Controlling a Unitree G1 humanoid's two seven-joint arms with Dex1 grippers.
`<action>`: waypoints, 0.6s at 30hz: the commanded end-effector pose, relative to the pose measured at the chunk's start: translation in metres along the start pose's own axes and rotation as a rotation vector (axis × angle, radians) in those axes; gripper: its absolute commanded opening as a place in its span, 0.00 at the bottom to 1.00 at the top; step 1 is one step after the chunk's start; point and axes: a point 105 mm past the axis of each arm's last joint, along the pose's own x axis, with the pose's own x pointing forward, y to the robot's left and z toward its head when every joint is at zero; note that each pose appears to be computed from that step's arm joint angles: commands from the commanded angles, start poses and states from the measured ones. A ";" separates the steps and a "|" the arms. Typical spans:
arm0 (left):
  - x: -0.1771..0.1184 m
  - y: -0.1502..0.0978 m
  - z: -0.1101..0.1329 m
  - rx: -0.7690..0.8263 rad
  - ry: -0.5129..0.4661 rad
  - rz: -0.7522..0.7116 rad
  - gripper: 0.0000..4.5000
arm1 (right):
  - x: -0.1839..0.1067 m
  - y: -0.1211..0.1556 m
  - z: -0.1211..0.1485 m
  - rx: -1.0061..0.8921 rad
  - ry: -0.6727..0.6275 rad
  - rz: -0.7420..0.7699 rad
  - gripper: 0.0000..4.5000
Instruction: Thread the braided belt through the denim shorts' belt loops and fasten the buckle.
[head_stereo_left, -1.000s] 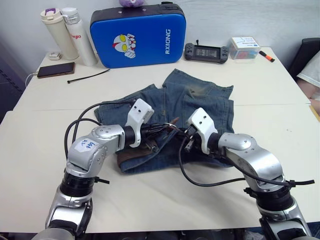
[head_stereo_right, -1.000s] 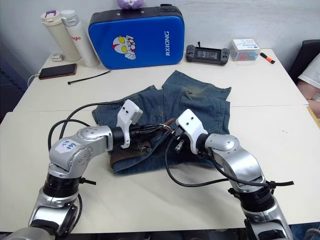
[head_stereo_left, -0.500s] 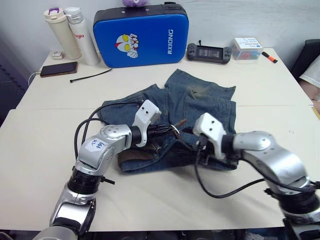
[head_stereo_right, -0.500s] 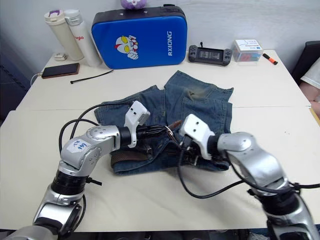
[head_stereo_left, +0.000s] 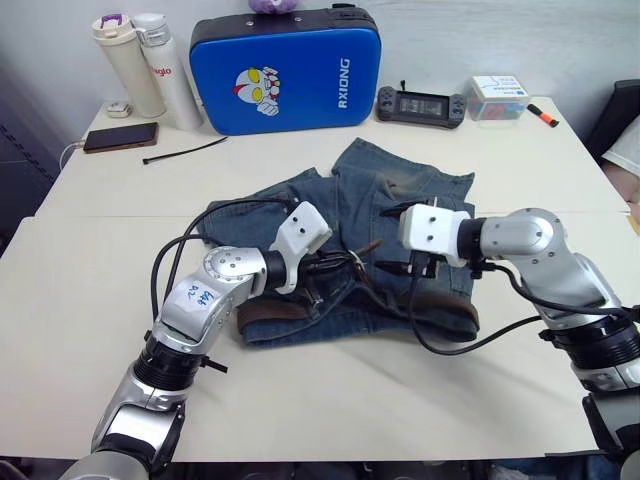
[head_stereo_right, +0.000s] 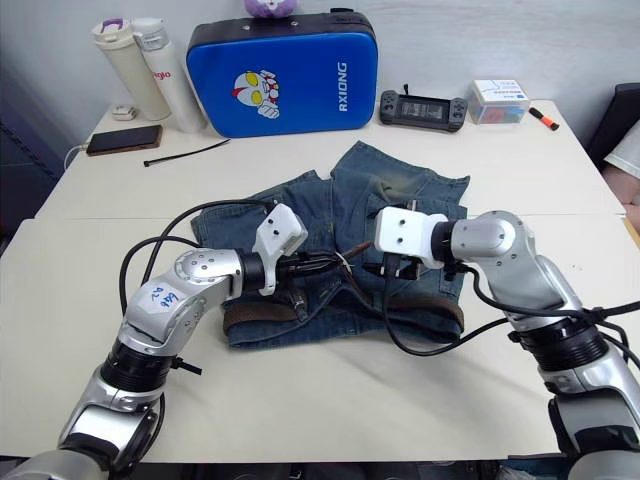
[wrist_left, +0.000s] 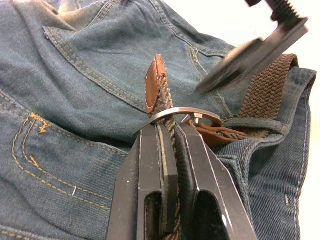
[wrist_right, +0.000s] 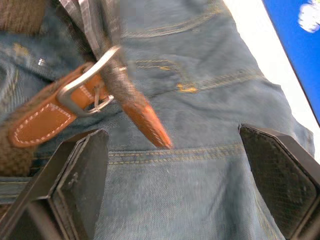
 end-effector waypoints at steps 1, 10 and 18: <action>-0.002 -0.006 0.019 0.080 -0.054 -0.024 0.00 | 0.001 -0.007 0.014 -0.090 -0.044 -0.015 0.80; -0.010 -0.012 0.023 0.011 -0.064 -0.099 0.41 | 0.000 -0.001 0.008 -0.128 -0.030 -0.002 0.00; -0.050 0.005 0.032 -0.094 -0.067 -0.102 1.00 | -0.036 -0.035 0.001 -0.351 0.036 -0.118 0.00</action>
